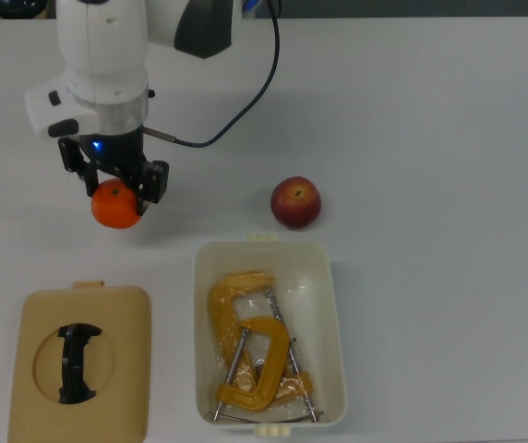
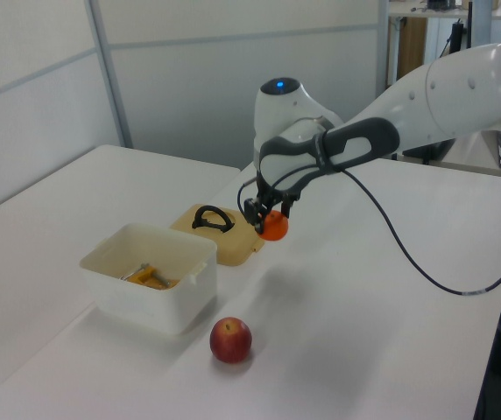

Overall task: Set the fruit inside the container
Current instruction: 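Lift the orange and carry it over the white container, then open the gripper to drop the orange into the container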

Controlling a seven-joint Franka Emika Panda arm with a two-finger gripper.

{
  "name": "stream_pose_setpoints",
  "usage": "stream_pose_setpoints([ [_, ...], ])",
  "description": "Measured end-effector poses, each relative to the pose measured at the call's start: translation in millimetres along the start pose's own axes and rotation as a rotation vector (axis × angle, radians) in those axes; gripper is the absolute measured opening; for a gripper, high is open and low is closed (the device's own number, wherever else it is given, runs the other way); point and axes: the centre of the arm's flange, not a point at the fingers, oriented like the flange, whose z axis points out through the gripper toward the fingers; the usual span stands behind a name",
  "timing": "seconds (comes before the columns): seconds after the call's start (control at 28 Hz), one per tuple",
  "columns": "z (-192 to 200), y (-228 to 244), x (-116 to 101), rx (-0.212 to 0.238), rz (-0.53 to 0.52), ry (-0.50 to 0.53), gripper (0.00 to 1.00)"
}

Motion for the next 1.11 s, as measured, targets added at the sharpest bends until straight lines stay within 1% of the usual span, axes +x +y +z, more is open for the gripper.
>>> stream_pose_setpoints([
  [0.18,-30,-9,15,0.058,0.109,0.05,0.77],
  [0.32,-48,-24,23,0.086,0.195,0.083,0.77],
  [0.36,-53,-32,24,0.099,0.221,0.096,0.77],
  [0.5,-59,-66,23,0.152,0.282,0.144,0.77],
  [0.57,-57,-88,19,0.167,0.305,0.167,0.77],
  [0.82,-39,-136,8,0.149,0.36,0.211,0.77],
  [1.04,-27,-162,11,0.152,0.38,0.22,0.77],
  [1.11,-27,-170,11,0.145,0.378,0.233,0.85],
])
